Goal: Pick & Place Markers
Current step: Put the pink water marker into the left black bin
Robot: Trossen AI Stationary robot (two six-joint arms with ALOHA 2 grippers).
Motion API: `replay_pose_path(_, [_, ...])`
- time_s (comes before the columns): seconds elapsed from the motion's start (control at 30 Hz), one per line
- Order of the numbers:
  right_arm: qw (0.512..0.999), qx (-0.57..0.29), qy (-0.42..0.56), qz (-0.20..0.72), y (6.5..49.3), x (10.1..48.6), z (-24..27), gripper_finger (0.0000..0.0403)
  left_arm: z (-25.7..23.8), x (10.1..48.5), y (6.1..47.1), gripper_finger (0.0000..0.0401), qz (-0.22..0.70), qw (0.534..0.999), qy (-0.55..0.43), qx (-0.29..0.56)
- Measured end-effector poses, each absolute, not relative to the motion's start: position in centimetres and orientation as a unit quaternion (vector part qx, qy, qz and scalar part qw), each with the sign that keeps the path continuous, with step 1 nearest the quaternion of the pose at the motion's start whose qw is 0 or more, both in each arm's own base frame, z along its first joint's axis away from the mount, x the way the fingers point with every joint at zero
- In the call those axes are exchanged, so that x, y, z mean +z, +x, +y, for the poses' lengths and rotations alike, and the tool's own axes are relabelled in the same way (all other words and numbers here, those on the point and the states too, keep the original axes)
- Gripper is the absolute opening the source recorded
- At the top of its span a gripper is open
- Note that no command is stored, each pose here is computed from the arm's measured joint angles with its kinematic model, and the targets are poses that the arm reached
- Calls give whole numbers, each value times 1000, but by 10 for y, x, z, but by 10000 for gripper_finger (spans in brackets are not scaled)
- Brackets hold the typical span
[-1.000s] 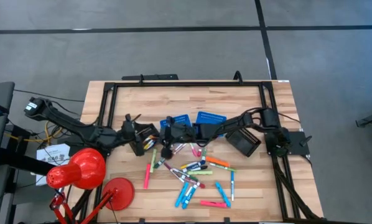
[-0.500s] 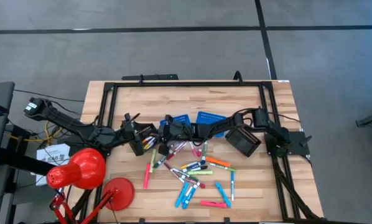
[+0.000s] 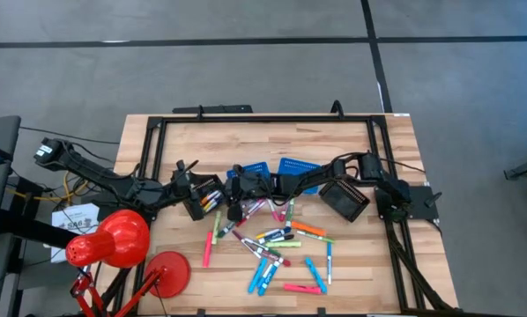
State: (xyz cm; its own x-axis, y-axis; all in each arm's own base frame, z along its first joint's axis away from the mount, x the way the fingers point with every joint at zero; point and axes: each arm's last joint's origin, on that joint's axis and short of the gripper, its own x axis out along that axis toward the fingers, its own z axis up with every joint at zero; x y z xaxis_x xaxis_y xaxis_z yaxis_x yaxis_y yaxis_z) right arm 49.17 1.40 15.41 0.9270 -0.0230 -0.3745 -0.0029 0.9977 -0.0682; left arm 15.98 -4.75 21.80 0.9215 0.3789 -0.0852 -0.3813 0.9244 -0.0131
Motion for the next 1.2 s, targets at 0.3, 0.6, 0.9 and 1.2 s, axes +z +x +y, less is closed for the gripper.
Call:
replay_pose_path(0.3, [943, 24, -42, 329, 435, 237, 37, 150, -53, 205, 163, 122, 70, 990, -31, 115])
replay_pose_path(0.6, [890, -9, 12, 455, 327, 322, 58, 127, -70, 189, 195, 122, 79, 995, -43, 45])
replay_pose_path(0.9, [865, -50, 17, 500, 247, 297, 78, 122, -74, 181, 260, 122, 140, 990, 22, 27])
replay_pose_path(1.2, [896, -131, 54, 421, 189, 232, 74, 118, -47, 157, 286, 122, 197, 980, -26, -1])
